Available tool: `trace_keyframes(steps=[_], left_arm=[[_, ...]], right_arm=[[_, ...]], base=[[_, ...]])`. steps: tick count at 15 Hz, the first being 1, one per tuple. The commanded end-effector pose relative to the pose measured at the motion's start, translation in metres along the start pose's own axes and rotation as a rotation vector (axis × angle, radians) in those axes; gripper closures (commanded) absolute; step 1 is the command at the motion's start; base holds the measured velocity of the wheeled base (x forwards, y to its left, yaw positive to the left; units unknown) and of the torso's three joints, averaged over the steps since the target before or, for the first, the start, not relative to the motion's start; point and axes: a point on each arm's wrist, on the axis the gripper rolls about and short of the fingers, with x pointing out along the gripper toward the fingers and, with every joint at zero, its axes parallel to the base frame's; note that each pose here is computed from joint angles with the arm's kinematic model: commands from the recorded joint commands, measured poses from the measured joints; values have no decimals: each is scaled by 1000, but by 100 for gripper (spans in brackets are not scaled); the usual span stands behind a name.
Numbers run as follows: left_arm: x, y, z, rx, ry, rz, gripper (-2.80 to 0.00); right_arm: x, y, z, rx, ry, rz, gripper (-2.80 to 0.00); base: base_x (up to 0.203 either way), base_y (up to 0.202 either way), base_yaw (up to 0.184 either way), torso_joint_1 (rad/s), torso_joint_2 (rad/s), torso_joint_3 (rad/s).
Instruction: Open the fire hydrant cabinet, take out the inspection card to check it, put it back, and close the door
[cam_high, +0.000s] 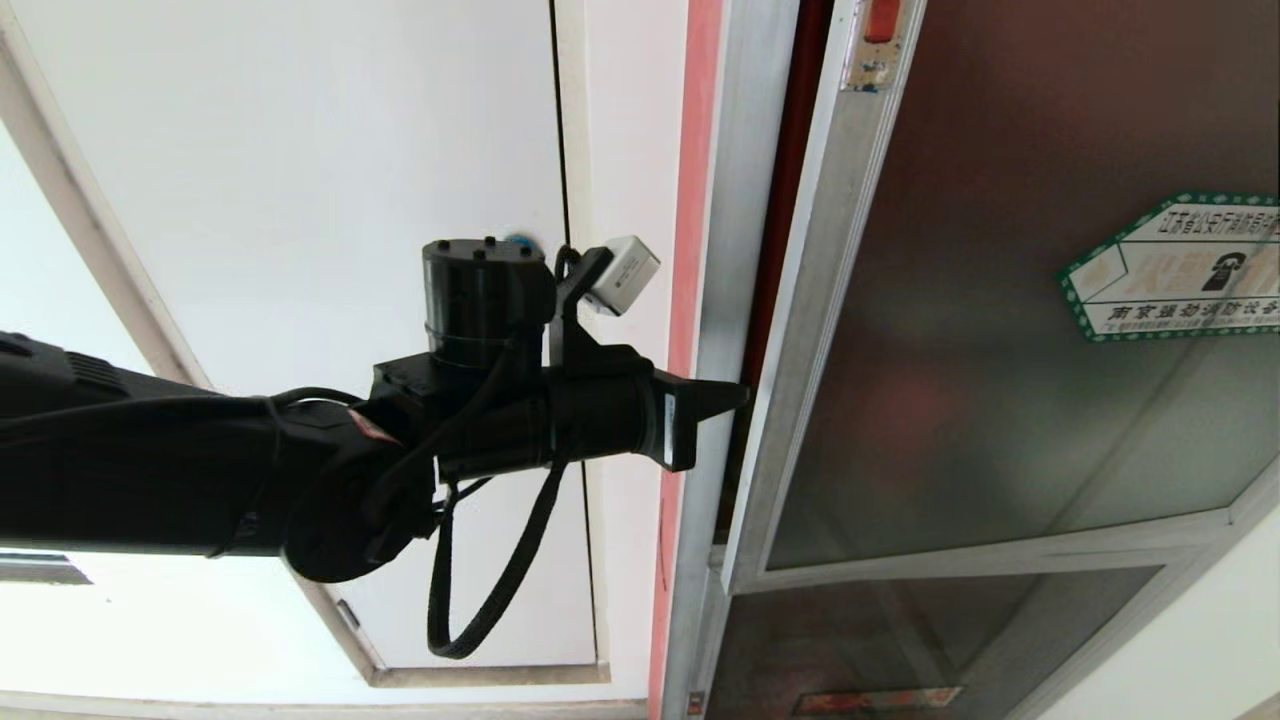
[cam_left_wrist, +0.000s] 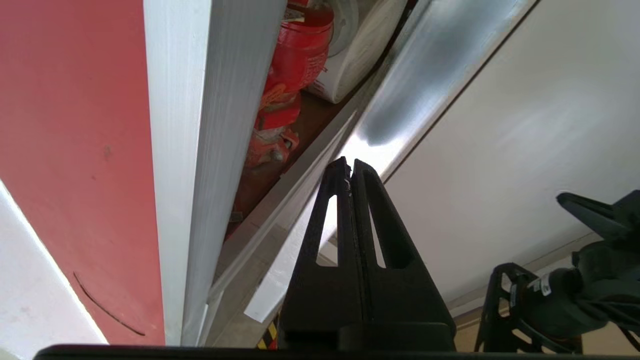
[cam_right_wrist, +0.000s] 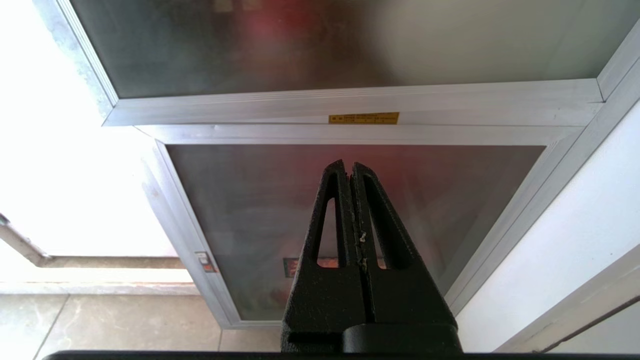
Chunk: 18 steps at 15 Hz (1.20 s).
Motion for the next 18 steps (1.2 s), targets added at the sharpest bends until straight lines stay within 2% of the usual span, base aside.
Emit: trace_keyframes(steps=[1, 5, 9, 18], left_arm=[[9, 5, -2, -1, 2, -2, 0], [20, 11, -4, 49, -8, 43, 0], [28, 9, -4, 56, -12, 31, 0], [29, -21, -7, 49, 5, -41, 0]], right_arm=[[0, 0, 0, 0, 1, 1, 0], [0, 0, 0, 3, 1, 1, 0], [0, 0, 0, 2, 1, 1, 0], [0, 0, 0, 0, 1, 1, 0]], base=[[0, 0, 0, 0, 0, 0], [0, 0, 0, 0, 0, 0], [0, 0, 0, 0, 0, 0], [0, 0, 0, 0, 0, 0]])
